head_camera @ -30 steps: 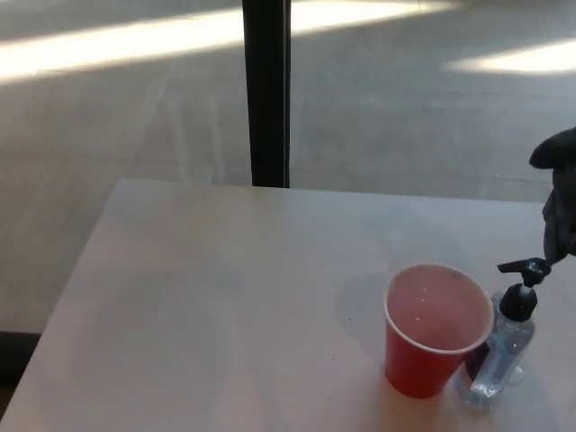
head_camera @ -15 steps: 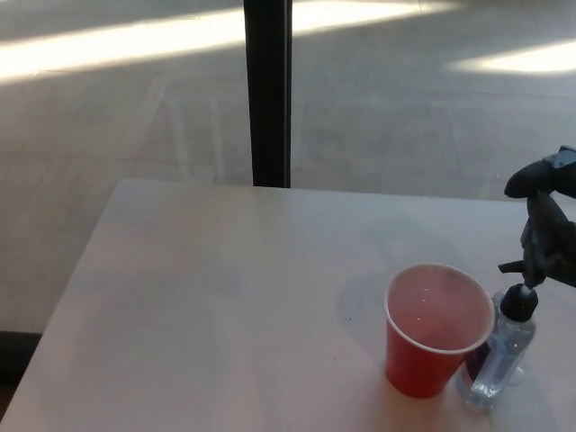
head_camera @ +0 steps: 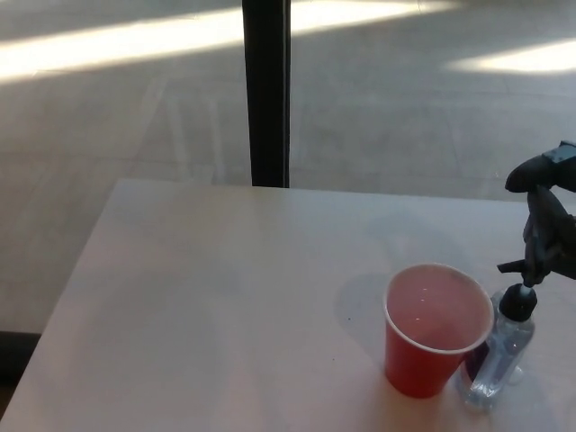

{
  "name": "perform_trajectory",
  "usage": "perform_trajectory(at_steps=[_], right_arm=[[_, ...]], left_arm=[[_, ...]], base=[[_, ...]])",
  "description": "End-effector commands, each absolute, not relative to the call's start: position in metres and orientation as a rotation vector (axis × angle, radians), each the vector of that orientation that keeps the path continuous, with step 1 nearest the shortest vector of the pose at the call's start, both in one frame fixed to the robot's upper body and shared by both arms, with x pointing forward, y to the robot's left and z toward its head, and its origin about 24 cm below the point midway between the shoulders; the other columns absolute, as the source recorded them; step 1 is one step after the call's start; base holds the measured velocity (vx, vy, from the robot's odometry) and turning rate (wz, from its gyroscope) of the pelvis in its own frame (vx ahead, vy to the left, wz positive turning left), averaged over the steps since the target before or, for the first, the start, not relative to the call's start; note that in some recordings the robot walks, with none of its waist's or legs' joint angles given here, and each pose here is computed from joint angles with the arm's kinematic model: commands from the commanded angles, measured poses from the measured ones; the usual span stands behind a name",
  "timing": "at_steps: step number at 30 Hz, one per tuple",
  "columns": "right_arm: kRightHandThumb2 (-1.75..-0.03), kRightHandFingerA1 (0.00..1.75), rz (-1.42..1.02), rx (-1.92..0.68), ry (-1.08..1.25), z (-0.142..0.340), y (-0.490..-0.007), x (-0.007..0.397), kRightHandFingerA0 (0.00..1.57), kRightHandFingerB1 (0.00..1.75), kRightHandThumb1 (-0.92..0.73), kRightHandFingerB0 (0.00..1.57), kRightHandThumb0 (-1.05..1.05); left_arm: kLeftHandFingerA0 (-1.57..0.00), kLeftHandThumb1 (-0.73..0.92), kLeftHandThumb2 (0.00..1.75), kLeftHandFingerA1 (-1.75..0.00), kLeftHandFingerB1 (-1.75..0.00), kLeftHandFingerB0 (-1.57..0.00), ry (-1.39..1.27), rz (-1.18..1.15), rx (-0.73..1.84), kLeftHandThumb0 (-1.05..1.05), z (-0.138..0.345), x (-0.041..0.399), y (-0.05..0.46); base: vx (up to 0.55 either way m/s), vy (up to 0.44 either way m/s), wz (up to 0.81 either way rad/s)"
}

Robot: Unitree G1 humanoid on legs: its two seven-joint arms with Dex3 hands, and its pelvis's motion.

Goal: The robot uses its right hand fist to press the hand soap kept in the middle of the table to get liquid hand soap out

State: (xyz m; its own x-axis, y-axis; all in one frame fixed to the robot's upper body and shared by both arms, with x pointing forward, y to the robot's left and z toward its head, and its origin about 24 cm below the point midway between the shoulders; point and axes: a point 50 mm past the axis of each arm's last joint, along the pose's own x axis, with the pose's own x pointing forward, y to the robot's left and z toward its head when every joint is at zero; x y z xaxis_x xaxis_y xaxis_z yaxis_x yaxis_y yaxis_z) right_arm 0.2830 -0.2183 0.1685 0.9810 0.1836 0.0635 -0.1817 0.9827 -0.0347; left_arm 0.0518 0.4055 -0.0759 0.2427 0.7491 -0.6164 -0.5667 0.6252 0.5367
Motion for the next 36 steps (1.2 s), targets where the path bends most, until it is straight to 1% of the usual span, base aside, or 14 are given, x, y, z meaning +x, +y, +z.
perform_trajectory(at_steps=[1, 7, 8, 9, 10, 11, 16, 19, 22, 24, 25, 30, 32, 36], right_arm=[[-1.05, 1.75, 0.210, -0.037, -0.046, 0.161, -0.216, 0.281, 1.00, 1.42, -0.66, 0.73, -0.23], [-1.03, 1.75, 0.235, -0.053, -0.047, 0.156, -0.210, 0.279, 1.00, 1.46, -0.66, 0.74, -0.25], [-0.99, 1.75, 0.240, -0.055, -0.047, 0.154, -0.210, 0.279, 1.00, 1.65, -0.66, 0.63, -0.25], [-0.99, 1.75, 0.240, -0.056, -0.049, 0.154, -0.211, 0.278, 1.02, 1.63, -0.66, 0.64, -0.25], [-0.99, 1.75, 0.236, -0.054, -0.051, 0.154, -0.212, 0.278, 1.02, 1.63, -0.66, 0.64, -0.25], [-1.02, 1.75, 0.233, -0.060, -0.049, 0.154, -0.213, 0.278, 1.00, 1.48, -0.65, 0.73, -0.26], [-1.03, 1.75, 0.190, -0.079, -0.032, 0.147, -0.220, 0.276, 1.00, 1.44, -0.63, 0.74, -0.25], [-1.02, 1.75, 0.190, -0.065, -0.032, 0.145, -0.221, 0.275, 1.00, 1.43, -0.64, 0.74, -0.25], [-0.93, 1.75, 0.185, -0.063, -0.016, 0.141, -0.221, 0.273, 0.99, 1.61, -0.68, 0.61, -0.26], [-0.94, 1.75, 0.183, -0.063, -0.014, 0.138, -0.218, 0.271, 0.98, 1.60, -0.68, 0.61, -0.23], [-0.97, 1.75, 0.188, -0.057, -0.016, 0.136, -0.217, 0.269, 0.95, 1.44, -0.68, 0.69, -0.23], [-0.89, 1.75, 0.178, -0.048, 0.001, 0.127, -0.213, 0.267, 0.97, 1.50, -0.72, 0.66, -0.23], [-0.87, 1.75, 0.162, -0.008, 0.006, 0.121, -0.210, 0.267, 0.97, 1.35, -0.70, 0.78, -0.25], [-0.89, 1.75, 0.173, -0.019, 0.017, 0.117, -0.207, 0.265, 0.98, 1.48, -0.70, 0.66, -0.24]], left_arm=[[-0.81, 0.54, 0.98, -1.04, -0.86, -0.59, 0.962, 0.927, 0.224, -0.30, -0.072, 0.050, 0.410], [-0.79, 0.52, 1.00, -0.99, -0.83, -0.58, 0.960, 0.921, 0.229, -0.32, -0.072, 0.050, 0.410], [-0.78, 0.54, 0.98, -1.00, -0.85, -0.59, 0.964, 0.925, 0.227, -0.32, -0.073, 0.050, 0.410], [-0.85, 0.49, 1.09, -0.95, -0.81, -0.62, 0.961, 0.922, 0.228, -0.32, -0.072, 0.051, 0.410], [-0.85, 0.49, 1.09, -0.95, -0.81, -0.62, 0.954, 0.914, 0.230, -0.32, -0.072, 0.053, 0.410], [-0.85, 0.49, 1.09, -0.95, -0.82, -0.63, 0.956, 0.914, 0.237, -0.32, -0.072, 0.053, 0.410], [-0.84, 0.50, 1.09, -0.94, -0.81, -0.61, 0.958, 0.915, 0.231, -0.32, -0.071, 0.054, 0.410], [-0.84, 0.50, 1.09, -0.95, -0.81, -0.61, 0.953, 0.921, 0.226, -0.32, -0.072, 0.054, 0.410], [-0.87, 0.49, 1.09, -0.96, -0.81, -0.63, 0.957, 0.905, 0.245, -0.34, -0.071, 0.054, 0.410], [-0.83, 0.50, 1.10, -0.94, -0.81, -0.62, 0.950, 0.899, 0.243, -0.34, -0.071, 0.054, 0.409], [-0.85, 0.49, 1.10, -0.95, -0.82, -0.63, 0.943, 0.900, 0.236, -0.35, -0.071, 0.055, 0.409], [-0.86, 0.49, 1.09, -0.96, -0.82, -0.63, 0.950, 0.906, 0.242, -0.35, -0.072, 0.055, 0.408], [-0.88, 0.49, 1.09, -0.97, -0.82, -0.63, 0.946, 0.914, 0.228, -0.34, -0.072, 0.055, 0.408], [-0.91, 0.50, 1.09, -0.99, -0.82, -0.64, 0.955, 0.913, 0.230, -0.35, -0.073, 0.056, 0.408]], base=[[0.00, 0.000, 0.00], [0.00, 0.000, 0.00], [0.00, 0.000, 0.00], [0.00, 0.000, 0.00], [0.00, 0.000, 0.00], [0.00, 0.000, 0.00], [0.00, 0.000, 0.00], [0.00, 0.000, 0.00], [0.00, 0.000, 0.00], [0.00, 0.000, 0.00], [0.00, 0.000, 0.00], [0.00, 0.000, 0.00], [0.00, 0.000, 0.00], [0.00, 0.000, 0.00]])
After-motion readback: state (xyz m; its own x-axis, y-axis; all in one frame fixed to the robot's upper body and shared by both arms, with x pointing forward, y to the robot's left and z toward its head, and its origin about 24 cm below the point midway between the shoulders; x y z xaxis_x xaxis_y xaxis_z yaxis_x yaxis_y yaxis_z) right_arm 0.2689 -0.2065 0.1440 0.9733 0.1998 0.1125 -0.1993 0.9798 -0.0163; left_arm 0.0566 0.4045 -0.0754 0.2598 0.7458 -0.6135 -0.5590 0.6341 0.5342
